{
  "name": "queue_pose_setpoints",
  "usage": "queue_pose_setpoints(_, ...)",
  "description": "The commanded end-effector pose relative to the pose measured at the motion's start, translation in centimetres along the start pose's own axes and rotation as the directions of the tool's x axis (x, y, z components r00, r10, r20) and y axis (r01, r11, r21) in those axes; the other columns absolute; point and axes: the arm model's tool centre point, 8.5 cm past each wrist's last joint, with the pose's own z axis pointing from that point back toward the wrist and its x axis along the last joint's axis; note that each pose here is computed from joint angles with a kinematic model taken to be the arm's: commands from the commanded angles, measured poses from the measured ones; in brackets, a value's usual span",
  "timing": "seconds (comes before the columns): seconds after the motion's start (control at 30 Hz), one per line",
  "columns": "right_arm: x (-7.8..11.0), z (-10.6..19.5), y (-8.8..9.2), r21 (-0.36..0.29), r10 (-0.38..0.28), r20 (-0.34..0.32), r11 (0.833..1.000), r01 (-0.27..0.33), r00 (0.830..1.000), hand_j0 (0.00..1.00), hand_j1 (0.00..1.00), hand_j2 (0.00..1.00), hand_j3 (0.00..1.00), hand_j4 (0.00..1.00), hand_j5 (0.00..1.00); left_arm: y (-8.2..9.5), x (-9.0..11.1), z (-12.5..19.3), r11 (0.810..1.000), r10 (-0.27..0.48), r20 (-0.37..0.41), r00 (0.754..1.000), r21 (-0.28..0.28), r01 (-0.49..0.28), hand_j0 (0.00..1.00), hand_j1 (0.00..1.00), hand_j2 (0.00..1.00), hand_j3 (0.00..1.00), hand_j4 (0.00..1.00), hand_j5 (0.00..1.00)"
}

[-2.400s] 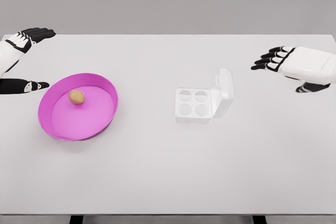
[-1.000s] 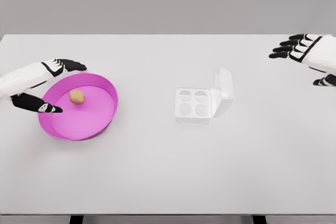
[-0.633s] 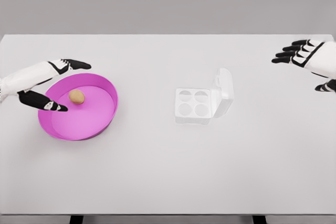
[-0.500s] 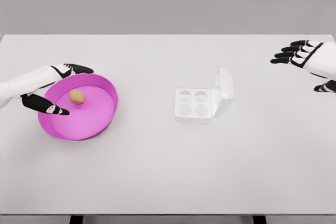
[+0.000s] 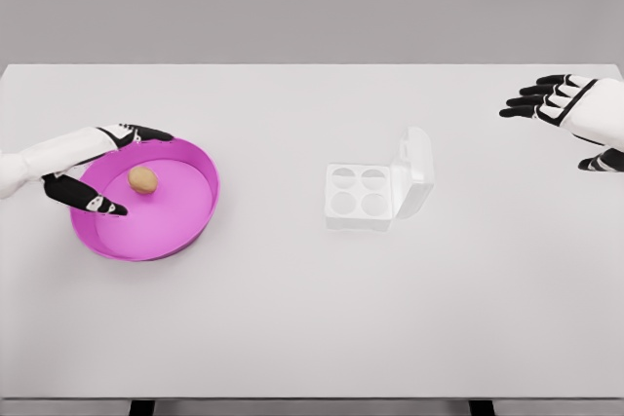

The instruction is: Pack egg into the box and close the box lid

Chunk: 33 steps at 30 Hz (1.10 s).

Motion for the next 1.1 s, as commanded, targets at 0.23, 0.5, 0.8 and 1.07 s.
queue_pose_setpoints(0.23,0.1,-0.2,0.1,-0.002,-0.007,0.005,1.000,0.007,1.000,1.00,1.00,1.00,1.00,1.00,1.00,-0.4,-1.4,0.7,0.999,0.032,-0.045,0.998,-0.003,-0.033,0.98,0.98,0.98,0.98,0.98,0.98)
queue_pose_setpoints(0.5,0.2,-0.3,0.1,-0.003,-0.008,0.010,1.000,0.008,1.000,1.00,1.00,1.00,1.00,1.00,1.00,-0.5,-2.3,0.5,0.999,0.037,-0.068,0.997,-0.017,-0.038,0.96,0.96,0.96,0.96,0.96,0.96)
queue_pose_setpoints(0.8,1.4,-1.8,1.1,-0.038,-0.047,0.050,0.998,0.049,0.998,1.00,1.00,1.00,1.00,1.00,1.00,-1.1,-3.1,0.4,0.998,0.057,-0.088,0.995,-0.017,-0.059,0.88,0.88,0.88,0.88,0.88,0.88)
queue_pose_setpoints(1.07,1.9,-2.3,1.7,-0.049,-0.068,0.068,0.996,0.071,0.995,1.00,1.00,1.00,1.00,1.00,1.00,-1.5,-3.7,-0.5,0.998,0.053,-0.101,0.993,-0.021,-0.056,0.87,0.87,0.87,0.87,0.87,0.87)
